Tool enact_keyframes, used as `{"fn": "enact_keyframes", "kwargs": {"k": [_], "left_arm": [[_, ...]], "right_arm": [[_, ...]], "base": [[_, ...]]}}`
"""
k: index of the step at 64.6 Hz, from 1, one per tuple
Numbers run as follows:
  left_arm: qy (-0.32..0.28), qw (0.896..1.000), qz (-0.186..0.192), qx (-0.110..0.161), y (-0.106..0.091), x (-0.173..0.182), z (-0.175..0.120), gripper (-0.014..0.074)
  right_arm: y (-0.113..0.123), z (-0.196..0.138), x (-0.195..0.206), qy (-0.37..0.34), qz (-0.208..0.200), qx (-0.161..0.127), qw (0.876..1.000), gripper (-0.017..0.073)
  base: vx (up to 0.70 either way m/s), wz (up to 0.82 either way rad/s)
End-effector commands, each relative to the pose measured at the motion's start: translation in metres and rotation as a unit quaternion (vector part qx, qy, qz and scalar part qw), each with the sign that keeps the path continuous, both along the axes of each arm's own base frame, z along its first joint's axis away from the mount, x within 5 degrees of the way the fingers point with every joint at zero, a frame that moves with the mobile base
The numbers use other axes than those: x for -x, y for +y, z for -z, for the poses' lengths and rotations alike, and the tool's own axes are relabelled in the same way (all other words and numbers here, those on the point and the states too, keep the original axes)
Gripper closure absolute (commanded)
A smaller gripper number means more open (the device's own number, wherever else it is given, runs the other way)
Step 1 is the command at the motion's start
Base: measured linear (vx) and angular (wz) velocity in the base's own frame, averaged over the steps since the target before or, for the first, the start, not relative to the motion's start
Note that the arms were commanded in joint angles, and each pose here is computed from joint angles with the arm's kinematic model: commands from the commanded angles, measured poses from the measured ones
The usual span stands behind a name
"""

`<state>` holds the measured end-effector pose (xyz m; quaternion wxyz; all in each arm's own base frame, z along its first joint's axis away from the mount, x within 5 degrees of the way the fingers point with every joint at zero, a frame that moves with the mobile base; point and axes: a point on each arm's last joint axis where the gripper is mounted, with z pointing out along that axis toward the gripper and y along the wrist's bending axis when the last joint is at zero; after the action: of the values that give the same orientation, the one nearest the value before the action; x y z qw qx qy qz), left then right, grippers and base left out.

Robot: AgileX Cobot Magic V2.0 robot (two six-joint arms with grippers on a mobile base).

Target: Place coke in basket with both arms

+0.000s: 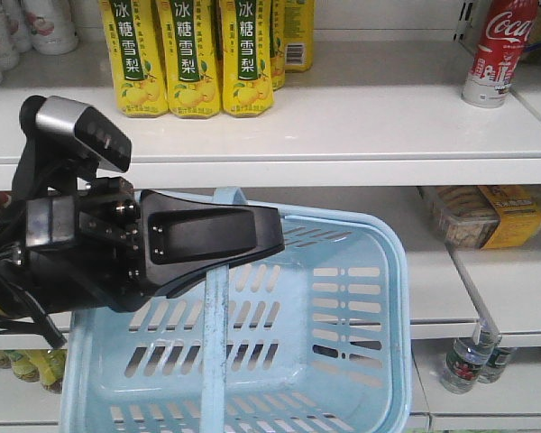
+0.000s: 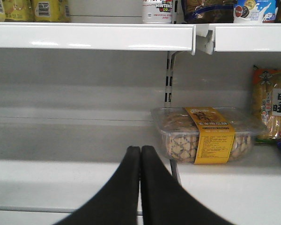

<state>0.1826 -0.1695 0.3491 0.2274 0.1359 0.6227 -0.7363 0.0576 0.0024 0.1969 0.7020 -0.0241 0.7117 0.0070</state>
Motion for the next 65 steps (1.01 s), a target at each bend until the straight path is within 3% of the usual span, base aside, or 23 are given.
{"fn": "enact_keyframes", "kwargs": {"k": [1, 65], "left_arm": [[-0.038, 0.993, 0.070, 0.092, 0.0050, 0.0184, -0.0280, 0.0600], [-0.038, 0.993, 0.070, 0.092, 0.0050, 0.0184, -0.0280, 0.0600]], "right_arm": [[-0.0001, -0.0037, -0.0014, -0.025, 0.002, 0.004, 1.000, 0.0569], [-0.0001, -0.0037, -0.0014, -0.025, 0.002, 0.004, 1.000, 0.0569]], "base": [[0.03, -0.01], [0.05, -0.02]]}}
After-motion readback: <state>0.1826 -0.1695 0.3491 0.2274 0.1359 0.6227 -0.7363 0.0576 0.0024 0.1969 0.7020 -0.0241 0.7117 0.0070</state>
